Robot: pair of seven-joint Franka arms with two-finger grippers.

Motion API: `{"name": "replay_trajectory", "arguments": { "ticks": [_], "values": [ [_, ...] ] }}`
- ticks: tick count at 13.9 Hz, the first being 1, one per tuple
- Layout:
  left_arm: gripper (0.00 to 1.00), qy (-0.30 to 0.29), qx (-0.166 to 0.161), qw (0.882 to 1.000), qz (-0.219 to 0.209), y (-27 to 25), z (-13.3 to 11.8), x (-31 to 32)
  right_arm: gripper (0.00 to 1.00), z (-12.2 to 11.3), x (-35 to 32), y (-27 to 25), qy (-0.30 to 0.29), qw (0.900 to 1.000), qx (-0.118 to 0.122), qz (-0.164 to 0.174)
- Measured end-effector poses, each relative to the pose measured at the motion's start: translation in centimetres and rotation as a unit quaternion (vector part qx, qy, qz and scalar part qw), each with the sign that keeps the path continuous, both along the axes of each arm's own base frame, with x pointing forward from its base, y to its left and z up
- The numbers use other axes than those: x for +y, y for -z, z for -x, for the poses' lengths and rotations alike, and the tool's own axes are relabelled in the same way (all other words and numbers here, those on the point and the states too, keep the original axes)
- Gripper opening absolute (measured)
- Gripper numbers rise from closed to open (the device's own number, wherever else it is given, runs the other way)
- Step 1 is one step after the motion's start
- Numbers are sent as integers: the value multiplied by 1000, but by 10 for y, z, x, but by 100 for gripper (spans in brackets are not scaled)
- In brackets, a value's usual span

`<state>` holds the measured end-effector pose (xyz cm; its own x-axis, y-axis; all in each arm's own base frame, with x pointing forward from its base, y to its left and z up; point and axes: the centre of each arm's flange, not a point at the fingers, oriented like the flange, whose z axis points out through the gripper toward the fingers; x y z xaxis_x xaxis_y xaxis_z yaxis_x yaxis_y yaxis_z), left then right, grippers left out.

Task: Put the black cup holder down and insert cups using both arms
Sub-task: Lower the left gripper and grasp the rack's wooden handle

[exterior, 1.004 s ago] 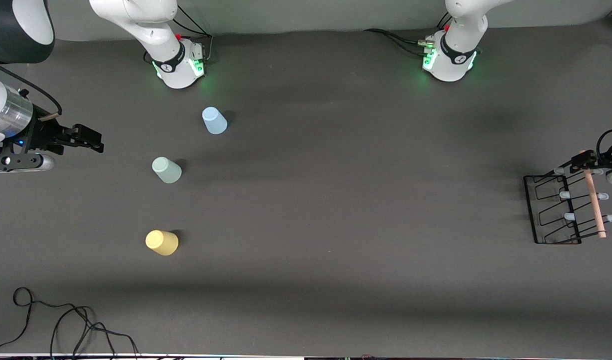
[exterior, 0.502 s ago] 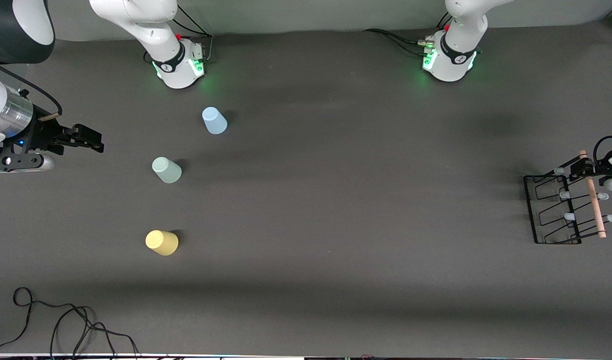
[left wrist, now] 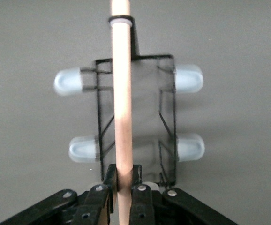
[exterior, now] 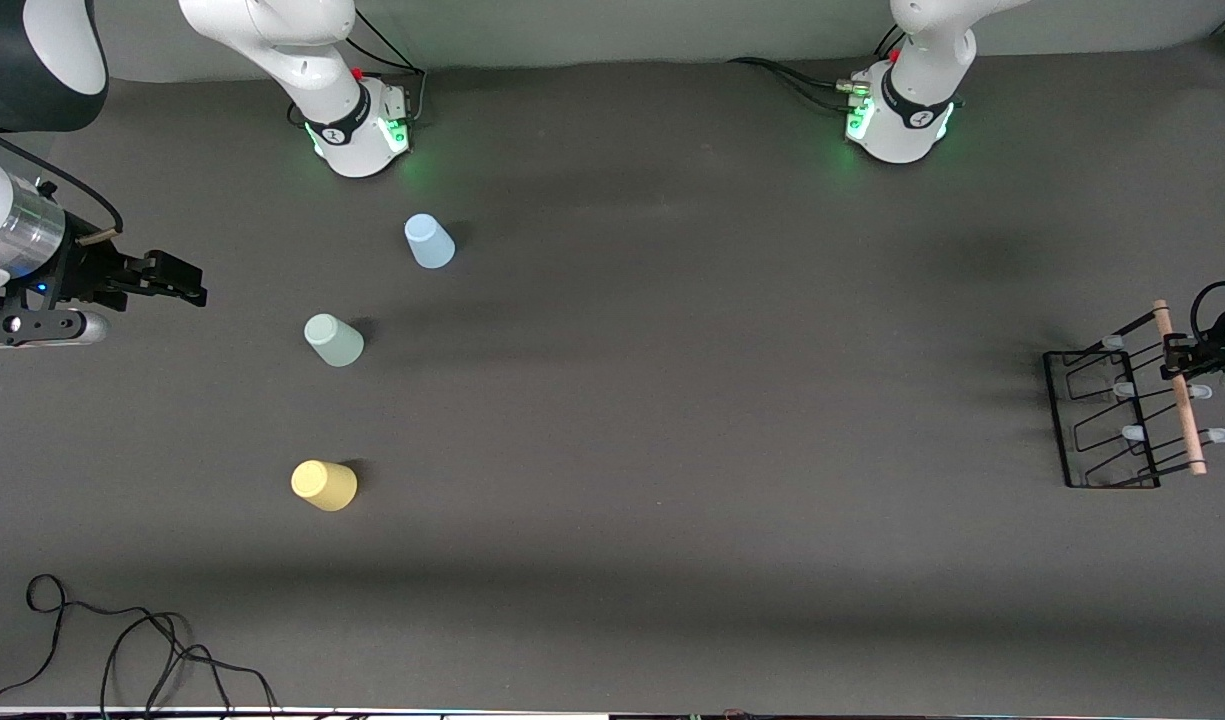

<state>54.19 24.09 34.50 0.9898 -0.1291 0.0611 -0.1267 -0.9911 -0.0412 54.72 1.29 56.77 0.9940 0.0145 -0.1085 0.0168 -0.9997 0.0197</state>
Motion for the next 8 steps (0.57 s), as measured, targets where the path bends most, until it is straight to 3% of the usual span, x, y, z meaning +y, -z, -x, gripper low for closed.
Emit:
{"name": "replay_trajectory", "arguments": {
  "ticks": [4,8],
  "values": [
    [16,-3,14,1000,6,-14,-4,5,100,-2,-1,5,0,1000,4,0],
    [16,-25,54,998,27,-99,-19,12,100,-2,-1,6,0,1000,5,0]
  ]
}}
